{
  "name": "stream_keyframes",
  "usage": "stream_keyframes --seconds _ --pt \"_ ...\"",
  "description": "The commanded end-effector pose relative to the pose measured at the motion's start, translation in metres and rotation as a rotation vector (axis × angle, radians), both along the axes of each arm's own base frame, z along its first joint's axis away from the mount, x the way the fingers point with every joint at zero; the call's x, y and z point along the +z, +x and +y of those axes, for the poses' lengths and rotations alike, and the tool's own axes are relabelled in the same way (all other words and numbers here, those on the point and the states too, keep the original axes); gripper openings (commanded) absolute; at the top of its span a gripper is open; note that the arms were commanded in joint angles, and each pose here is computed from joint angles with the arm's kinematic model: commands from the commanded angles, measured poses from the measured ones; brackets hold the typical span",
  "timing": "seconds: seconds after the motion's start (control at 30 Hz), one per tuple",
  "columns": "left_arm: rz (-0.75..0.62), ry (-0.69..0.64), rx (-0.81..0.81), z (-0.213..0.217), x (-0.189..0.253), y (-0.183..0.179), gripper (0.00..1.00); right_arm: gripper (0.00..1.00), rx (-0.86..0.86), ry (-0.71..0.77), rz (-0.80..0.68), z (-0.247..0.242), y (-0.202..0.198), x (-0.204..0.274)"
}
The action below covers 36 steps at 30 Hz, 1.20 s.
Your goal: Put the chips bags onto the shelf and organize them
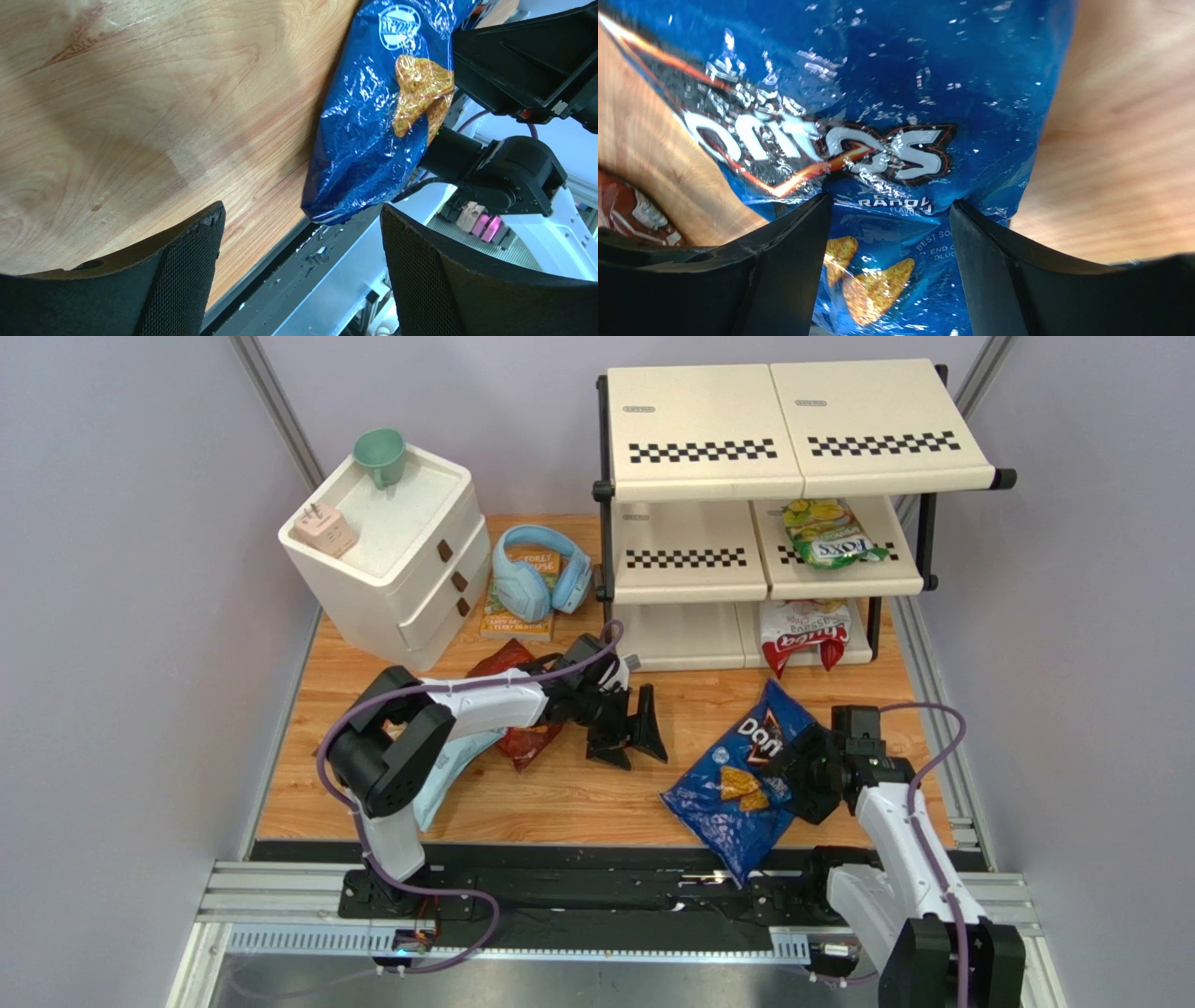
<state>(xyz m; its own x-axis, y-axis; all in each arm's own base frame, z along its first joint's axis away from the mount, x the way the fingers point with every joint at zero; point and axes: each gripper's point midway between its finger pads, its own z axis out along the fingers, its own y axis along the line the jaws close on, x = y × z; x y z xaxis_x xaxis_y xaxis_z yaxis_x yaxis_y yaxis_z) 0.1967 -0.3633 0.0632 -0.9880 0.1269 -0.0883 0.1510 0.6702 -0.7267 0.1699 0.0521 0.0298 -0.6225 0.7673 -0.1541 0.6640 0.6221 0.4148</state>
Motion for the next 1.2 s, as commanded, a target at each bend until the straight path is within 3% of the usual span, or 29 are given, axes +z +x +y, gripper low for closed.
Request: stream_keyframes --seconds 0.0,0.2,0.33,0.63,0.83,1.17 --pt "-0.052 -0.052 -0.02 -0.01 0.014 0.007 0.85 0.68 0.037 0.019 -0.039 0.012 0.016 -0.002" --pt "-0.08 -0.049 -0.064 -0.012 0.012 0.014 0.84 0.68 0.257 -0.039 0.062 0.051 0.004 -0.012" --pt "-0.091 -0.058 -0.05 -0.01 0.009 0.028 0.84 0.66 0.325 0.016 0.1 0.076 -0.003 -0.016" --pt "-0.094 -0.042 -0.086 -0.005 -0.008 0.044 0.84 0.65 0.401 -0.005 0.115 0.08 -0.012 -0.014" --pt "-0.075 -0.156 -0.111 -0.018 -0.011 0.034 0.84 0.64 0.489 0.071 0.096 0.098 -0.007 -0.009" --pt "-0.082 -0.168 -0.16 -0.037 -0.025 0.001 0.83 0.63 0.624 0.087 0.115 0.119 -0.006 -0.005"
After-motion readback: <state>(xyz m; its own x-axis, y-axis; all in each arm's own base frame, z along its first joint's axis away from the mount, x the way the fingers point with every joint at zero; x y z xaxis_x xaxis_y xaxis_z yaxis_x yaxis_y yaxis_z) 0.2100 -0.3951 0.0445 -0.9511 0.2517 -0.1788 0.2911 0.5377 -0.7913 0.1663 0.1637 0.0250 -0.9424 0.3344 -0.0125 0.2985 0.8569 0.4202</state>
